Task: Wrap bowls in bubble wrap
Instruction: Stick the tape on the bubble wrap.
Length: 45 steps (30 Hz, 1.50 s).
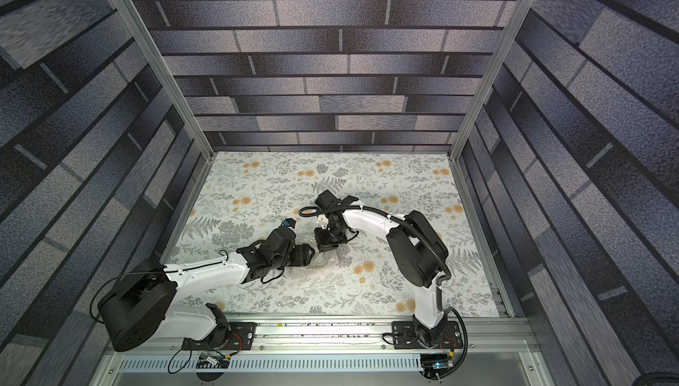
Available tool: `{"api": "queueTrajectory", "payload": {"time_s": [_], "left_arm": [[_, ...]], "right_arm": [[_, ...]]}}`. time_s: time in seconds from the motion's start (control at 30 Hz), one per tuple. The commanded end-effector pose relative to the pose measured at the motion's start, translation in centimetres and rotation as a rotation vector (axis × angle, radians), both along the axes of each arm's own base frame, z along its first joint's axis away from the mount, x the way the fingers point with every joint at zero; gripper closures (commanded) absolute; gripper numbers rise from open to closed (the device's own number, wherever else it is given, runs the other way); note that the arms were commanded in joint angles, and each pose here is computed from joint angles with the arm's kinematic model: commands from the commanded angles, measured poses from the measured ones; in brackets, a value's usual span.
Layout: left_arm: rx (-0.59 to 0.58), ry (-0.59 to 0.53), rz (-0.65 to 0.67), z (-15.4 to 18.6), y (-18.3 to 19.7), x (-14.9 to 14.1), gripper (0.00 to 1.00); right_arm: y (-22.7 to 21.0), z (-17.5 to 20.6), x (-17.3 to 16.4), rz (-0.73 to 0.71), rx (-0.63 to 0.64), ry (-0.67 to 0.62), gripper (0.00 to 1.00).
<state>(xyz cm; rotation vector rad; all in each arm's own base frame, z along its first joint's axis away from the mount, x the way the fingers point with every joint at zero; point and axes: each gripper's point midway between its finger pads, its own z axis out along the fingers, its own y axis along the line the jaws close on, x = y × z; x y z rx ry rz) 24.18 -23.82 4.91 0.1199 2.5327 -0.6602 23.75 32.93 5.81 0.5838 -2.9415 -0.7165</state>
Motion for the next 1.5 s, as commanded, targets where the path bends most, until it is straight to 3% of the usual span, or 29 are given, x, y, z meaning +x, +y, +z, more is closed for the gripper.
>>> {"api": "queueTrajectory", "payload": {"time_s": [0.0, 0.27, 0.37, 0.5, 0.57, 0.63, 0.83, 1.47], "left_arm": [[0.026, 0.004, -0.030, 0.1, -0.2, -0.2, 0.27], [0.029, -0.002, -0.032, 0.4, -0.1, -0.1, 0.26], [0.029, -0.002, -0.032, 0.4, -0.1, -0.1, 0.27], [0.028, -0.002, -0.034, 0.5, -0.3, -0.1, 0.26], [0.028, -0.004, -0.035, 0.5, -0.3, 0.0, 0.27], [0.029, -0.002, -0.035, 0.5, -0.4, 0.0, 0.27], [0.032, 0.003, -0.034, 0.3, -0.3, 0.0, 0.27], [0.036, 0.010, -0.036, 0.1, -0.4, 0.0, 0.27]], "right_arm": [[0.3, 0.8, 1.0, -0.025, 0.008, -0.053, 1.00], [0.1, 8.2, 2.5, -0.085, 0.184, -0.146, 1.00], [-1.9, 9.2, 2.9, -0.119, 0.161, -0.177, 0.99], [-5.2, 8.4, 2.7, -0.102, -0.015, -0.215, 0.66], [-6.1, 7.6, 2.0, -0.091, -0.061, -0.193, 0.56], [-6.3, 6.9, 1.2, -0.083, -0.075, -0.173, 0.53], [-5.6, 5.0, -0.7, -0.039, -0.112, -0.148, 0.53], [-4.2, 2.9, 0.2, -0.033, -0.123, -0.141, 0.65]]}}
